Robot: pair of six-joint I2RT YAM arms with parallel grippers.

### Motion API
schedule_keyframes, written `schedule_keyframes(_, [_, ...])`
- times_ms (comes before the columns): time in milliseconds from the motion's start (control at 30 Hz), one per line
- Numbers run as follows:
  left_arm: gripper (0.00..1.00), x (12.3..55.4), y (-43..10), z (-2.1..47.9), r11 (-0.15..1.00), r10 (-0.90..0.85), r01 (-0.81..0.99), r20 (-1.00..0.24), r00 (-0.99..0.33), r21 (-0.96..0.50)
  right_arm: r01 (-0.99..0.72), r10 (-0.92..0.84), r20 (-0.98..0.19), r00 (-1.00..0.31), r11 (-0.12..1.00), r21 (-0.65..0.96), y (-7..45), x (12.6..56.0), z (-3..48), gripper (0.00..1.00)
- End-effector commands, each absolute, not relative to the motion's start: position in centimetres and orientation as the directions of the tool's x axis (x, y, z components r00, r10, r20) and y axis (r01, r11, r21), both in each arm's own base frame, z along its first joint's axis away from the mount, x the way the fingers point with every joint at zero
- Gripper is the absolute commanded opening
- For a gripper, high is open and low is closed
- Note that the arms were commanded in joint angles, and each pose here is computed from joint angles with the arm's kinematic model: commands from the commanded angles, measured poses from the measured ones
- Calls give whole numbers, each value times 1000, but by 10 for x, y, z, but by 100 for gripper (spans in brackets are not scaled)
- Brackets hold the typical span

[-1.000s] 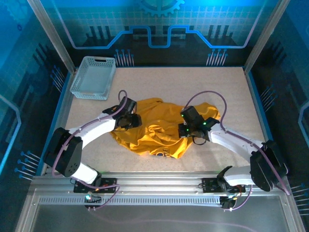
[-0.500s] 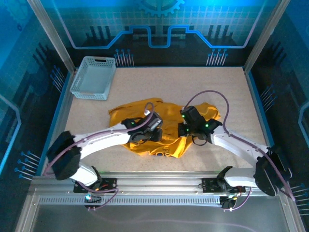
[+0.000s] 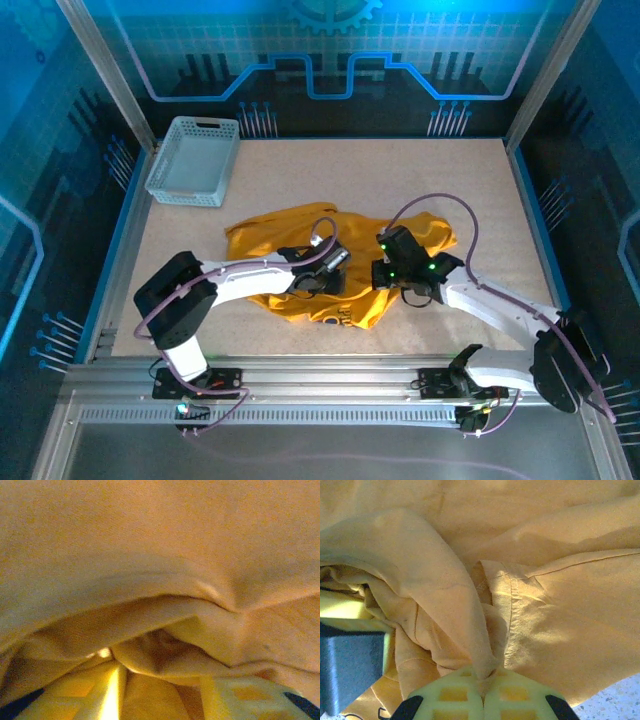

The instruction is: Fold the inside-out t-shirt

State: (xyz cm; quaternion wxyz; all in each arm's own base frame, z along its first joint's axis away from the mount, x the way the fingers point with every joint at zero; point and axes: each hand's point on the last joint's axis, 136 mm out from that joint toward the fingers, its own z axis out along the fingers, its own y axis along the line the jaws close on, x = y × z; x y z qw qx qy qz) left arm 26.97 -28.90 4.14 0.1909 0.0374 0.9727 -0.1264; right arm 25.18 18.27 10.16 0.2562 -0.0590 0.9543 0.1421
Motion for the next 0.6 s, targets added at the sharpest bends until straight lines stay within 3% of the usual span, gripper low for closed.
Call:
schedule_keyframes(0, [35, 280, -289, 45, 967, 4, 109, -414, -910, -231, -184, -24, -513, -858, 947, 264, 187, 250, 103, 0])
schedule_keyframes(200, [1, 286, -292, 67, 960, 16, 147, -475, -880, -240, -126, -6, -497, -867, 970, 208, 173, 250, 92, 0])
schedule_keyframes(567, [0, 281, -304, 143, 932, 59, 268, -629, -775, -243, -97, 5, -476, -880, 977, 190, 169, 252, 85, 0])
